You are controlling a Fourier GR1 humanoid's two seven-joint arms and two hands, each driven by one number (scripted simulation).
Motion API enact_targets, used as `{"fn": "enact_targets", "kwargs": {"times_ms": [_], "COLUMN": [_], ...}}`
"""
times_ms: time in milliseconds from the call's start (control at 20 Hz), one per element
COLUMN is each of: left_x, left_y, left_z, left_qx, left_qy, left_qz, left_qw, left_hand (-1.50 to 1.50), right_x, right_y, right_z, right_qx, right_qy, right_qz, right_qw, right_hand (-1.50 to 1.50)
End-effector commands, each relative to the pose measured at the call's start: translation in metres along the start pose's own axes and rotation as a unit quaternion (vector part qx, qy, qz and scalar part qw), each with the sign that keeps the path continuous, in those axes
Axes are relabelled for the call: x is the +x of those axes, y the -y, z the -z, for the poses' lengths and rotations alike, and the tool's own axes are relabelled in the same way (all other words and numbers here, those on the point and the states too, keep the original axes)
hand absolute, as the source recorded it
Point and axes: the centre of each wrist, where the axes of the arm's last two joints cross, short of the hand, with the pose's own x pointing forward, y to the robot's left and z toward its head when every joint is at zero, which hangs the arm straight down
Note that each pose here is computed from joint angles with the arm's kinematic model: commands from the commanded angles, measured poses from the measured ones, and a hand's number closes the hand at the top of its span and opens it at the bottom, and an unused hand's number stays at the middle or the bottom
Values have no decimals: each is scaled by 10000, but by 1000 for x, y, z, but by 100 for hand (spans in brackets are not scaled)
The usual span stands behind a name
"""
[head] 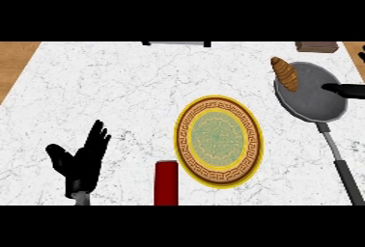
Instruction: Pick the croissant from the plate and place it in the pan
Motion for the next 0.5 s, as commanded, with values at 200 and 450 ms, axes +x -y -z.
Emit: {"fn": "enact_targets", "kwargs": {"times_ms": [200,450], "left_x": [6,-6], "left_y": [-6,5], "left_z": [-4,-2], "left_qx": [194,195], "left_qy": [41,-96], "left_qz": [14,-5], "left_qw": [9998,9998], "left_hand": [0,0], "right_x": [-25,-38], "right_y": [46,63], "right_z": [-31,-50], "right_qx": [909,846], "right_qy": [263,358], "right_qz": [817,698], "right_qw": [9922,9933], "right_hand": [-150,-150]}}
